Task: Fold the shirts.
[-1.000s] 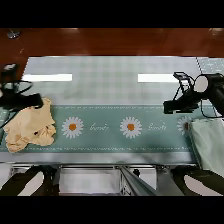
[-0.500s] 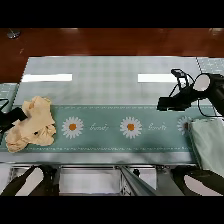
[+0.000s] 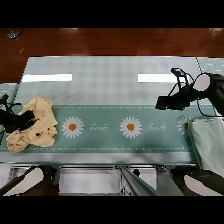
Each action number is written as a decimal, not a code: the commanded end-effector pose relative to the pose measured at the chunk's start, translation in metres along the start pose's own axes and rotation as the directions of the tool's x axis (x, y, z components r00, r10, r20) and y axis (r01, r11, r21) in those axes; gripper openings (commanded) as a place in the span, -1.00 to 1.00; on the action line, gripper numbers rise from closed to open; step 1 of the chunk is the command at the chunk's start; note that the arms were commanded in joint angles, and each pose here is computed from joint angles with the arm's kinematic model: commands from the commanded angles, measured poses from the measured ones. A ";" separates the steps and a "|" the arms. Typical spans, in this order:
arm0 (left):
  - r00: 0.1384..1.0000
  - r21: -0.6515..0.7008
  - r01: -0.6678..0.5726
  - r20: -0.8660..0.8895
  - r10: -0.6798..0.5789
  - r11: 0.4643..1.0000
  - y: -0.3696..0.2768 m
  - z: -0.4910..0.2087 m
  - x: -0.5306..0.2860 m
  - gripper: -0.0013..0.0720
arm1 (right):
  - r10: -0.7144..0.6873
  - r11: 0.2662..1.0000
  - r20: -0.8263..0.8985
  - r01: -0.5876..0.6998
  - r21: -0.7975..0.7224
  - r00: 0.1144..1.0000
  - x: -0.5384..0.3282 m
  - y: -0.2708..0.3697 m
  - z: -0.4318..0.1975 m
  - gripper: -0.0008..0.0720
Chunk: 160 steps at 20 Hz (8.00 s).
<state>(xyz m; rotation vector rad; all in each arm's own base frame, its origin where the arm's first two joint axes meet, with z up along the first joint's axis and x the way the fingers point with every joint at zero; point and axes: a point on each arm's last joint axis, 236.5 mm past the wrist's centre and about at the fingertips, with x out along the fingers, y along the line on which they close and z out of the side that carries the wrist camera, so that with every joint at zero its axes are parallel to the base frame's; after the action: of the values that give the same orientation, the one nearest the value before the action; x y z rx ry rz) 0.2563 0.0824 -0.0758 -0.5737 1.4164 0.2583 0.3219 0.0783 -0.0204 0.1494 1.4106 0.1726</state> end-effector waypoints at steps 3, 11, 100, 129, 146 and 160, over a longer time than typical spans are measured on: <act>0.830 0.181 0.437 0.295 -0.473 0.881 -0.129 0.059 -0.120 -0.89 | 0.029 1.000 0.086 -0.028 -0.011 0.996 -0.026 0.010 0.006 0.73; 0.408 0.637 0.310 0.581 -0.704 0.706 -0.228 0.018 -0.397 -0.89 | 0.077 0.995 0.407 -0.047 -0.083 0.910 -0.134 0.031 0.006 0.73; 0.276 0.918 0.204 0.279 -0.920 0.340 -0.361 -0.043 -0.484 -0.89 | 0.419 0.880 0.731 -0.043 -0.473 0.538 -0.427 0.161 0.089 -0.91; 0.840 0.468 0.373 0.196 -0.506 0.801 -0.244 -0.018 -0.098 -0.89 | 0.356 0.932 0.454 -0.276 -0.234 0.817 -0.154 0.127 0.155 -0.91; 0.966 0.192 0.215 -0.183 -0.180 0.957 -0.095 -0.017 0.001 0.94 | -0.036 0.982 0.025 0.030 0.187 0.999 -0.099 -0.108 0.072 0.73; 0.873 0.135 0.487 -0.116 -0.474 0.863 -0.181 -0.051 0.052 -0.69 | 0.225 0.885 0.002 -0.205 0.417 0.974 0.017 -0.054 -0.113 0.73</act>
<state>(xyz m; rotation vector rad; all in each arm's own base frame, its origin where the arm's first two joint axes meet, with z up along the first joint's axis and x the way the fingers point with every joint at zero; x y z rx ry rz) 0.3014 -0.0871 -0.0873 -0.8153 1.3464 -0.2675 0.2400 0.0282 -0.0516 0.6816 1.3947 0.0703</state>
